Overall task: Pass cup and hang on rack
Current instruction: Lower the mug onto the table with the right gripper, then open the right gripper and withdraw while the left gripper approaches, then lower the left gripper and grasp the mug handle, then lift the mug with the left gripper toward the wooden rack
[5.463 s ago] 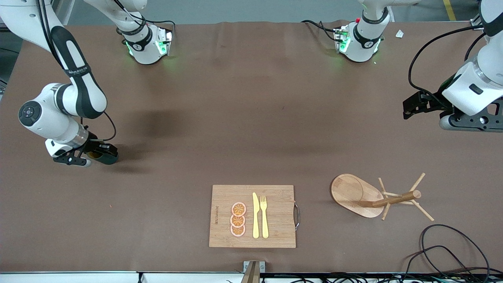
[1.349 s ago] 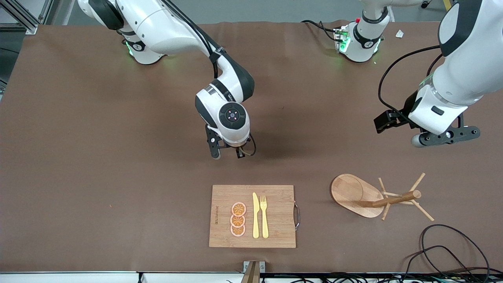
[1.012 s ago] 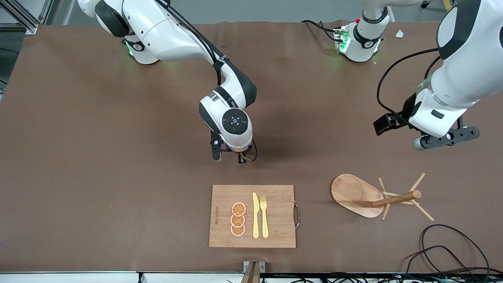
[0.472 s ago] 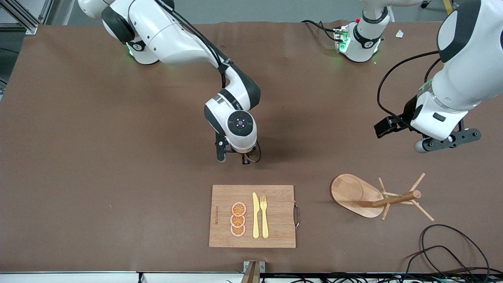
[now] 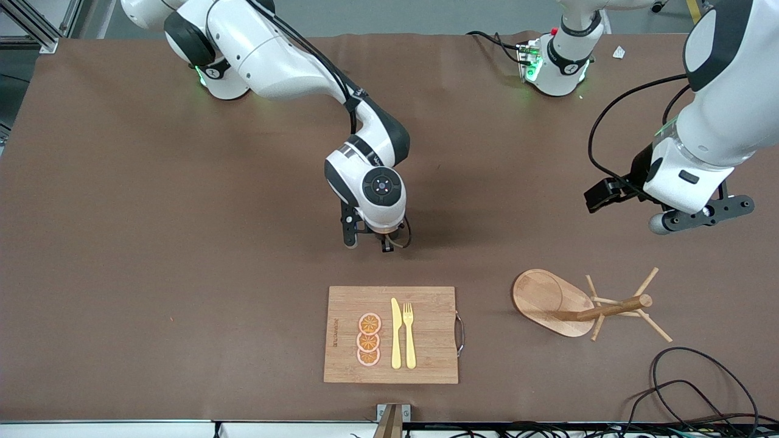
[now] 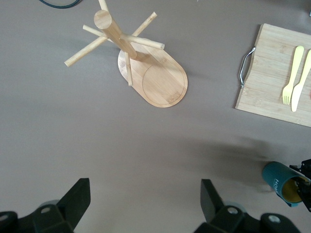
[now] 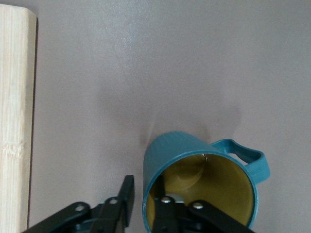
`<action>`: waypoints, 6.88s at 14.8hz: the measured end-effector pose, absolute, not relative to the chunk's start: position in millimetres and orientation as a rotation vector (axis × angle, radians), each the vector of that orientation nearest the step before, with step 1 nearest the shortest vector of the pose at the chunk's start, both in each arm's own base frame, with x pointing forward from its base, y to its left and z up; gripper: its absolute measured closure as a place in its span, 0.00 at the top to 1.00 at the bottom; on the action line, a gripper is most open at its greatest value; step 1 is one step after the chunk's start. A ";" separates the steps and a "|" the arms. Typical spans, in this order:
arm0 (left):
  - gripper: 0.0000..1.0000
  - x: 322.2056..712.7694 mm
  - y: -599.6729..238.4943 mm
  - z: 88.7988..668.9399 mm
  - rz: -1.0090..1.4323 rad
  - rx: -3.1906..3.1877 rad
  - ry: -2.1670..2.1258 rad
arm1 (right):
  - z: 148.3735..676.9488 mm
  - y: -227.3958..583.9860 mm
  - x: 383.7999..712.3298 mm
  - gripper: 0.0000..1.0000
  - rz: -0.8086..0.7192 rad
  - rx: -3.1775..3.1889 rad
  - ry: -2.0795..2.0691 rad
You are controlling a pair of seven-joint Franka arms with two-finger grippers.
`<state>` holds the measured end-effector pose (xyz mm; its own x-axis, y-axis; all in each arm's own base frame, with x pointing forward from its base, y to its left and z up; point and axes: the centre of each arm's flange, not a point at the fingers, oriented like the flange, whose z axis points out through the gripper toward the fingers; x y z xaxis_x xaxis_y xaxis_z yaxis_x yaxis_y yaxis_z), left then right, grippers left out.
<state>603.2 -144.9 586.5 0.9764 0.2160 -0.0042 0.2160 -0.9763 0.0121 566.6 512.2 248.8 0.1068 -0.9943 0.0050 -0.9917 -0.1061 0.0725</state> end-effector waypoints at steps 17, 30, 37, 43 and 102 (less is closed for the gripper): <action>1.00 588.9 -180.5 597.5 0.026 3.123 0.232 | 270.7 510.7 574.9 1.00 -0.059 2.358 -2.014; 1.00 562.4 -249.5 597.9 0.119 3.238 0.079 | 376.5 380.6 602.0 1.00 -0.093 2.854 -0.970; 1.00 496.1 -402.9 536.5 0.260 3.262 0.446 | 461.1 232.6 584.6 1.00 -0.056 3.048 -0.429; 1.00 422.1 -510.8 463.1 0.551 3.243 0.652 | 533.8 106.0 565.2 1.00 -0.094 3.082 -0.123; 0.21 373.3 -645.3 262.7 1.198 2.775 0.929 | 594.4 0.1 497.6 1.00 0.042 3.136 0.134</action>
